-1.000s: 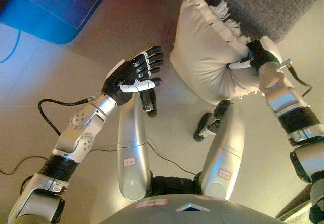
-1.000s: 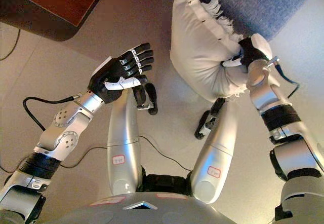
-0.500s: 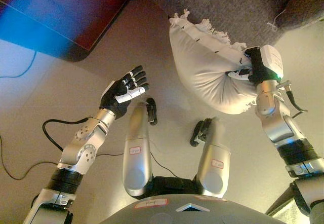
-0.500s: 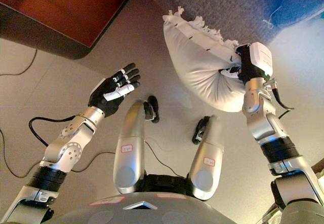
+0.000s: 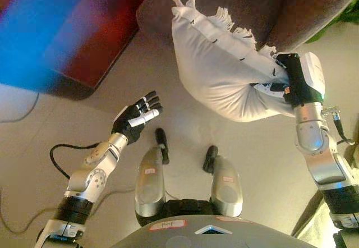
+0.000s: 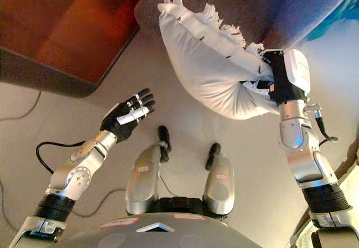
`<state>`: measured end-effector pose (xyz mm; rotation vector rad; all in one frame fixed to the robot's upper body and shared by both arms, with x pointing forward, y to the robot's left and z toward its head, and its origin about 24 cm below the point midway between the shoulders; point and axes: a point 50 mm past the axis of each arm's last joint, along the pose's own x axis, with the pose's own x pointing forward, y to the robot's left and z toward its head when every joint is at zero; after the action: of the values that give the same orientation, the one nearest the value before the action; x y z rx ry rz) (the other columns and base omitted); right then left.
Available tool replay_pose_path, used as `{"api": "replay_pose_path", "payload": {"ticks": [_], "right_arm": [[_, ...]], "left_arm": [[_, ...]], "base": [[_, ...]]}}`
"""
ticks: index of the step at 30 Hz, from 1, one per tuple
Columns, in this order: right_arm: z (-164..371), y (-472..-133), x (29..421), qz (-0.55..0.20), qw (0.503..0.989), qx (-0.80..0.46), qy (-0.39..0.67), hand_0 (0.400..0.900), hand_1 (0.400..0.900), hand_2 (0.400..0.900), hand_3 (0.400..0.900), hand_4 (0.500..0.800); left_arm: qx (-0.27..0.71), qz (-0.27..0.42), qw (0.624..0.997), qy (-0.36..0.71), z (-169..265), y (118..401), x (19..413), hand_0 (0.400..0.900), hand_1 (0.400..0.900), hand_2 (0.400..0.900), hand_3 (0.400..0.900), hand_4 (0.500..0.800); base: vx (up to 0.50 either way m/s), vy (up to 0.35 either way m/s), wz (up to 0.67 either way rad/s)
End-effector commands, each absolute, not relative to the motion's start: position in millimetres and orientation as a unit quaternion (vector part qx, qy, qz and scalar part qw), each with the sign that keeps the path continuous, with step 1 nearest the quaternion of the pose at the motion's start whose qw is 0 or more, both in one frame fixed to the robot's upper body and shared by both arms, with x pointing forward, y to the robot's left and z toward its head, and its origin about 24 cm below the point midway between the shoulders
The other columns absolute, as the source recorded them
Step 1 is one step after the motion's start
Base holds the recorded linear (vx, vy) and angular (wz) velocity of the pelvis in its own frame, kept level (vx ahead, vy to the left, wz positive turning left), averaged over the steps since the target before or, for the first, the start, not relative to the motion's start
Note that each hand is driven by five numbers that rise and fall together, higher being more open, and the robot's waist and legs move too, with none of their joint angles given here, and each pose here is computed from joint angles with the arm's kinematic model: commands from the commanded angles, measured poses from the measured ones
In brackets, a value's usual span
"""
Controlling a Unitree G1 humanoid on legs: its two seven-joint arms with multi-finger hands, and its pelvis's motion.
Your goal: Pick up the pillow and put it on the sofa.
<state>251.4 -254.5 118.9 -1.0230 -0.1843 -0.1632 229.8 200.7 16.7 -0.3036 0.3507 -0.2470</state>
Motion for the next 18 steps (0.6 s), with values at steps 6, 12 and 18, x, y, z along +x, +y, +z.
{"api": "replay_pose_path", "payload": {"ticks": [6,12,18], "right_arm": [[239.3,-261.3,271.5,-0.078,0.788,-0.556,-0.251,0.4,0.4,0.4,0.4,0.5],[260.9,-274.5,295.1,-0.066,0.783,-0.583,-0.209,0.4,0.4,0.4,0.4,0.5],[256.7,-301.2,323.6,-0.073,0.788,-0.604,-0.098,0.4,0.4,0.4,0.4,0.5]], "left_arm": [[-0.148,-0.173,0.952,0.207,0.6,190.2,216.9,0.9,0.9,0.9,0.9,0.8],[-0.145,-0.183,0.946,0.227,-3.2,191.3,208.3,0.9,0.9,0.9,0.9,0.8],[-0.136,-0.208,0.936,0.249,-2.9,191.9,202.3,0.9,0.9,0.9,0.9,0.8]], "base": [[0.082,0.043,-0.01],[0.075,0.033,0.07],[0.093,0.007,0.27]]}}
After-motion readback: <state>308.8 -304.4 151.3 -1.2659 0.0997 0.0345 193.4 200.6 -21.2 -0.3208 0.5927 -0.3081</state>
